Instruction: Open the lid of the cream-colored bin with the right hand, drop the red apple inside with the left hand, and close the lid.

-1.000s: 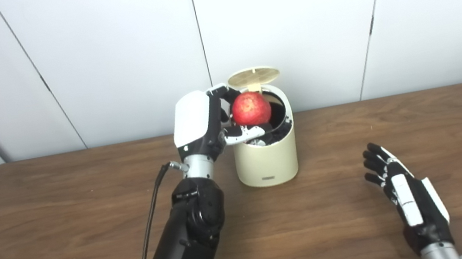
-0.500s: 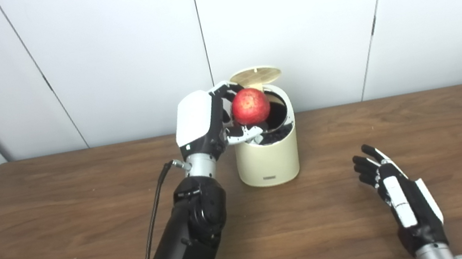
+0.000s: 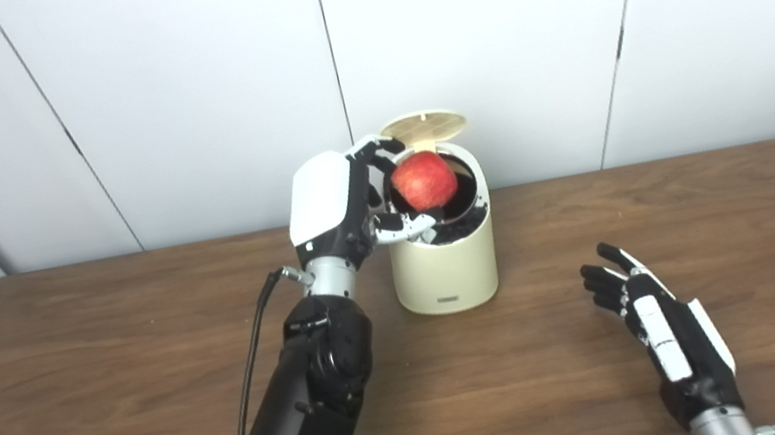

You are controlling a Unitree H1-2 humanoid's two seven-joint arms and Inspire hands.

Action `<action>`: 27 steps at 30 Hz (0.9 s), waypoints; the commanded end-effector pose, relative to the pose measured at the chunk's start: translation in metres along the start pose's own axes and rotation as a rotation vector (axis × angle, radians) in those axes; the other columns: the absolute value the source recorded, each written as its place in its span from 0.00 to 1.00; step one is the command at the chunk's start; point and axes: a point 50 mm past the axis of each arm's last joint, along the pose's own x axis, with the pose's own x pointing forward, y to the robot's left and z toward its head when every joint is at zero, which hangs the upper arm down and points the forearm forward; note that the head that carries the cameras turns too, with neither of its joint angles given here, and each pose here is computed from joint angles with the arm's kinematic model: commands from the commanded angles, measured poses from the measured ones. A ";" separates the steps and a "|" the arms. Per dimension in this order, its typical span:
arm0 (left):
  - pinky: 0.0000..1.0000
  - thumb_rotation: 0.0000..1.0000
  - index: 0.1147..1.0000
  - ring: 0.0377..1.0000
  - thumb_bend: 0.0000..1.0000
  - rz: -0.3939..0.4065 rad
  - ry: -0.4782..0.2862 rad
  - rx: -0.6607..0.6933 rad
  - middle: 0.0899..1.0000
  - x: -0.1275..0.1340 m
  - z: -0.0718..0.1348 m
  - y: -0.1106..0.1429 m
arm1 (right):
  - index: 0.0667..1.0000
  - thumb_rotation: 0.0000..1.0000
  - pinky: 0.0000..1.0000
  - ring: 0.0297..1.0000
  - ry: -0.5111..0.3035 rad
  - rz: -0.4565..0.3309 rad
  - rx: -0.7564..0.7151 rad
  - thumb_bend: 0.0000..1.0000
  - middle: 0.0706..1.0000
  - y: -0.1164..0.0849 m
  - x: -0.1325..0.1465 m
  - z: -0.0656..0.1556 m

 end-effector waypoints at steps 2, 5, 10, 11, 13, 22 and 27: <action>0.43 0.00 0.67 0.51 1.00 0.012 -0.040 -0.002 0.71 0.007 0.010 0.006 | 0.87 0.94 0.84 0.82 -0.064 0.012 0.001 0.56 0.79 0.003 0.008 0.011; 0.42 0.00 0.67 0.50 1.00 0.009 -0.041 -0.012 0.70 0.007 0.010 0.006 | 0.87 0.94 0.84 0.81 -0.064 0.013 0.002 0.55 0.79 0.003 0.009 0.011; 0.41 0.00 0.66 0.48 1.00 0.016 -0.039 -0.035 0.68 0.007 0.009 0.007 | 0.87 0.94 0.84 0.82 -0.062 0.009 0.004 0.55 0.78 0.003 0.009 0.012; 0.39 0.00 0.64 0.45 0.98 0.020 -0.036 -0.047 0.65 0.007 0.009 0.008 | 0.87 0.94 0.84 0.81 -0.062 0.010 0.004 0.55 0.78 0.003 0.009 0.012; 0.38 0.00 0.62 0.44 0.96 0.023 -0.032 -0.062 0.63 0.006 0.009 0.008 | 0.87 0.94 0.83 0.81 -0.063 0.011 0.000 0.56 0.78 0.003 0.008 0.013; 0.46 0.00 0.64 0.54 1.00 -0.004 -0.054 -0.011 0.70 0.007 0.010 0.006 | 0.87 0.97 0.82 0.81 -0.072 0.019 -0.014 0.54 0.77 0.005 0.009 0.012; 0.50 0.00 0.63 0.60 1.00 -0.021 -0.058 -0.026 0.69 0.006 0.014 0.000 | 0.87 0.98 0.81 0.80 -0.075 0.023 -0.025 0.53 0.76 0.006 0.010 0.012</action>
